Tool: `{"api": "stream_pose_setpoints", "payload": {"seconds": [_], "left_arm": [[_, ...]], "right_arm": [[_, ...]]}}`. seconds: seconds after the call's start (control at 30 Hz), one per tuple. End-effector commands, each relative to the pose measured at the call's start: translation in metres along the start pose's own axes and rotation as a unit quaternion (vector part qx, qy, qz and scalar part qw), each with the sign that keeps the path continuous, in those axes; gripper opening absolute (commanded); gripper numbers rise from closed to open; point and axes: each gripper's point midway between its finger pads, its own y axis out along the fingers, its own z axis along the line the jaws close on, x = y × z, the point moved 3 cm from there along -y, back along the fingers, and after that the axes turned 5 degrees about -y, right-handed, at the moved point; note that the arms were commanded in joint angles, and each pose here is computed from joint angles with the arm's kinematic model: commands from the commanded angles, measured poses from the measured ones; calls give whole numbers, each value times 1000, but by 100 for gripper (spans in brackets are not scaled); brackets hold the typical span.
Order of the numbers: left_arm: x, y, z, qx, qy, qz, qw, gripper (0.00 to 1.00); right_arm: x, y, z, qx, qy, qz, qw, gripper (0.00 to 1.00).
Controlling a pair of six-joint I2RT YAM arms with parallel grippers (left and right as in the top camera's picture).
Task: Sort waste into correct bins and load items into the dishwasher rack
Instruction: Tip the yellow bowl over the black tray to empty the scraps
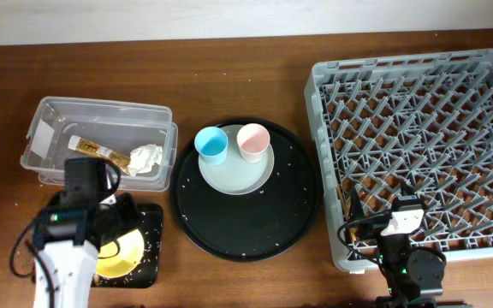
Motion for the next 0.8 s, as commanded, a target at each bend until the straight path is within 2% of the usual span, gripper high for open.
{"api": "stream_pose_setpoints", "payload": {"seconds": [0.0, 0.07, 0.2, 0.33, 0.43, 0.57, 0.6, 0.77], "left_arm": [[-9, 21, 9, 49, -44, 50, 997, 44], [-15, 35, 12, 61, -62, 67, 994, 44], [-24, 69, 24, 86, -101, 53, 990, 45], [-42, 97, 33, 88, -105, 51, 989, 46], [-41, 98, 32, 86, -105, 48, 990, 24], [-28, 82, 36, 112, -102, 35, 988, 9], [-21, 72, 39, 131, -99, 26, 986, 1], [1, 36, 30, 126, -100, 18, 987, 1]], "right_arm": [[-2, 0, -1, -2, 5, 2, 1000, 98], [-2, 0, -1, -2, 5, 2, 1000, 98], [-2, 0, -1, -2, 5, 2, 1000, 98], [-2, 0, -1, -2, 5, 2, 1000, 98], [-2, 0, -1, -2, 5, 2, 1000, 98], [-2, 0, -1, -2, 5, 2, 1000, 98], [-2, 0, -1, -2, 5, 2, 1000, 98], [-2, 0, -1, -2, 5, 2, 1000, 98]]}}
